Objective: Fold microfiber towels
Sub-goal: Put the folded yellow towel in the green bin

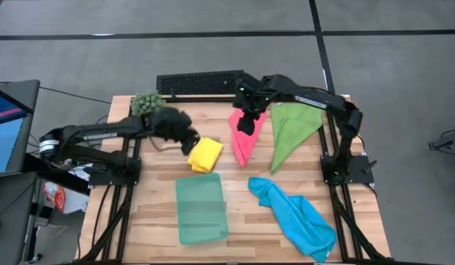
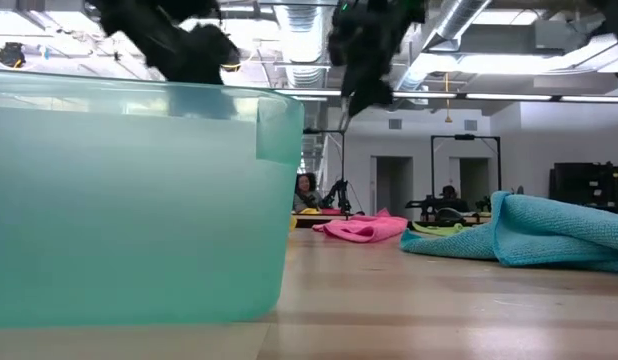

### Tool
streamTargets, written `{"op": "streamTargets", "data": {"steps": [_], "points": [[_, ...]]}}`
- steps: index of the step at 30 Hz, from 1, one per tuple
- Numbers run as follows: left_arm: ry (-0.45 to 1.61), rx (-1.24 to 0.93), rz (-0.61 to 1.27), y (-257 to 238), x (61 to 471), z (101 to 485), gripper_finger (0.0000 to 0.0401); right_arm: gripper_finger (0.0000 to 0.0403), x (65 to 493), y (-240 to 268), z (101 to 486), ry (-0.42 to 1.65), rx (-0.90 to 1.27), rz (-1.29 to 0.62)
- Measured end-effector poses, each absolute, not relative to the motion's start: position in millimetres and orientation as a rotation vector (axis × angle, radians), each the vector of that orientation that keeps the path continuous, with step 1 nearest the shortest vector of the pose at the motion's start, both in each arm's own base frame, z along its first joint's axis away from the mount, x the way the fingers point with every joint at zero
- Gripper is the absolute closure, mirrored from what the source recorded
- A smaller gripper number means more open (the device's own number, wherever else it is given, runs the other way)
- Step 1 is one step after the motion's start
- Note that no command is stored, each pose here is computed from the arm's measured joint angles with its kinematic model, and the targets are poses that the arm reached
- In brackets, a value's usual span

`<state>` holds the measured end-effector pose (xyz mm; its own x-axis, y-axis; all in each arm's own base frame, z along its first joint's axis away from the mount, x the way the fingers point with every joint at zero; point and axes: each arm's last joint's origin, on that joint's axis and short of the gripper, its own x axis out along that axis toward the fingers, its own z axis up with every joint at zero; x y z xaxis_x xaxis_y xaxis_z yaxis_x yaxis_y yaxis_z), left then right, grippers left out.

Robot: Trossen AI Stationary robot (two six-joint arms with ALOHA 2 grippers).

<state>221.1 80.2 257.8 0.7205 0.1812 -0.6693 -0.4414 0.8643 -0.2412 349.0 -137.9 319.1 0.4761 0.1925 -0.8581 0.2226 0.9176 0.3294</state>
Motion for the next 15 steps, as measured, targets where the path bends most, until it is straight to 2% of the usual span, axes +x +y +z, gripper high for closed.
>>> {"op": "streamTargets", "data": {"steps": [3, 8, 15], "points": [[0.789, -0.468, 0.39, 108.8, 238.7, 251.7, 0.0233, 0.0163, 333.1, -128.0, 341.2, 1.069, 0.409, -0.1], [1.086, -0.703, 0.351, 125.1, 240.9, 211.9, 0.02, 0.0163, 304.1, -107.9, 374.0, 1.043, 0.386, -0.24], [1.034, -0.709, 0.381, 121.2, 252.3, 207.8, 0.0151, 0.0163, 274.8, -81.0, 407.2, 0.945, 0.328, -0.416]]}}
